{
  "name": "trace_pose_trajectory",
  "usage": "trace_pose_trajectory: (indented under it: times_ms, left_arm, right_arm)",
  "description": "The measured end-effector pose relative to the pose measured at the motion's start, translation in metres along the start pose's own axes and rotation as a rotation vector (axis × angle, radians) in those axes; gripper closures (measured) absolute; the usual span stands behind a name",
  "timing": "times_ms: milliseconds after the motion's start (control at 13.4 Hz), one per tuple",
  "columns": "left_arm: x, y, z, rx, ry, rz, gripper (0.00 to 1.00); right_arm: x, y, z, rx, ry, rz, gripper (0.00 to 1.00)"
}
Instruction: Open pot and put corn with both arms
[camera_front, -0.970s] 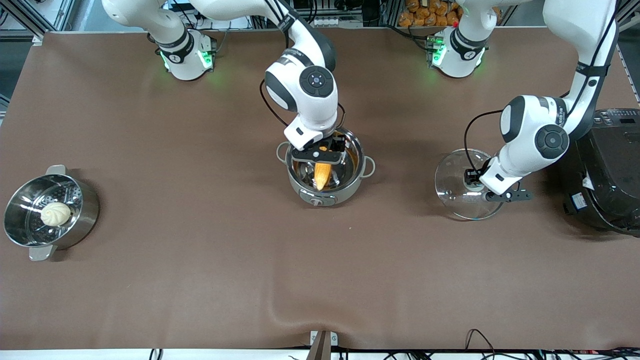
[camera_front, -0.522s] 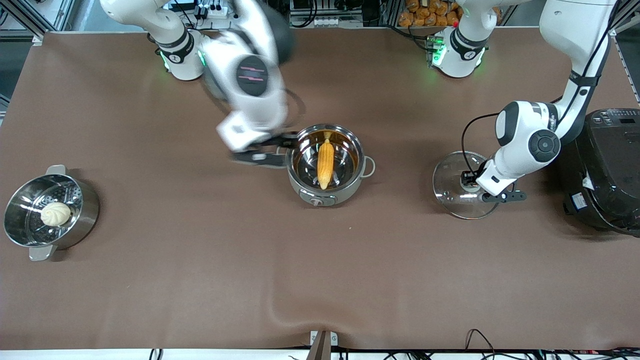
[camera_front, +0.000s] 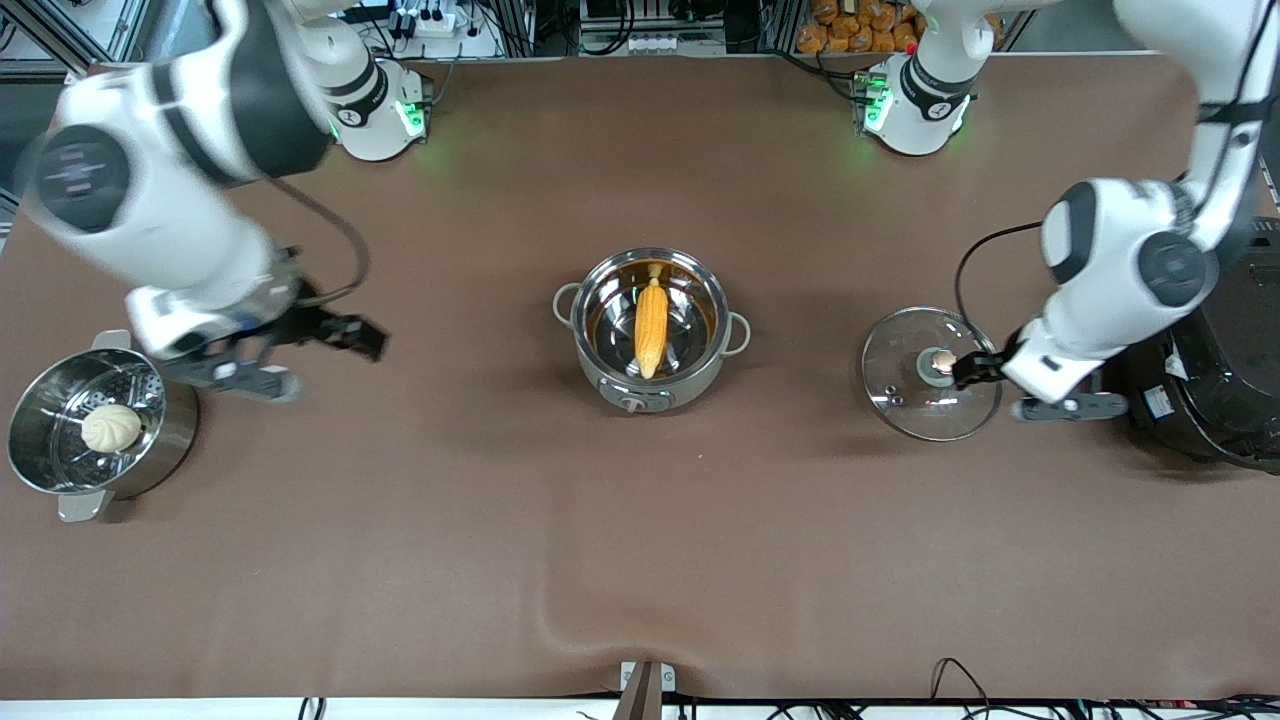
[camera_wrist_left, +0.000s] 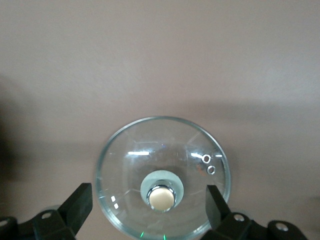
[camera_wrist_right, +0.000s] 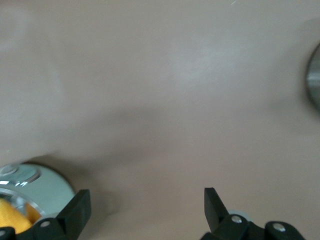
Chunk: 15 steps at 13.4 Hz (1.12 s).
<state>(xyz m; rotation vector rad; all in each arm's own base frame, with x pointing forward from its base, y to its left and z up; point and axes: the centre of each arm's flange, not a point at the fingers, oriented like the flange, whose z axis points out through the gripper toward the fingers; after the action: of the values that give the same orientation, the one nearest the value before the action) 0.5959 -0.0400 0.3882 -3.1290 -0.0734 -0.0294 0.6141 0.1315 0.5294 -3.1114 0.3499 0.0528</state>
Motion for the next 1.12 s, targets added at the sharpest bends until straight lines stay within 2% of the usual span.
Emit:
trace_pose_trajectory:
  times_ms: [224,522,746,1119]
  left_arm:
    - [0.014,-0.003,-0.104,0.012,-0.009,-0.011,0.00]
    - [0.014,-0.007,-0.185,0.014,-0.010,-0.020,0.00]
    - [0.006,-0.005,-0.203,0.019,-0.051,-0.016,0.00]
    - [-0.008,0.004,-0.230,0.020,-0.034,-0.001,0.00]
  right_arm:
    - [0.011,0.064,-0.024,0.008,-0.002,-0.049,0.00]
    - [0.001,0.139,-0.104,0.018,-0.004,0.028,0.00]
    - [-0.007,0.149,-0.122,0.018,-0.009,0.036,0.00]
    - [-0.001,0.157,-0.105,0.004,0.015,0.031,0.00]
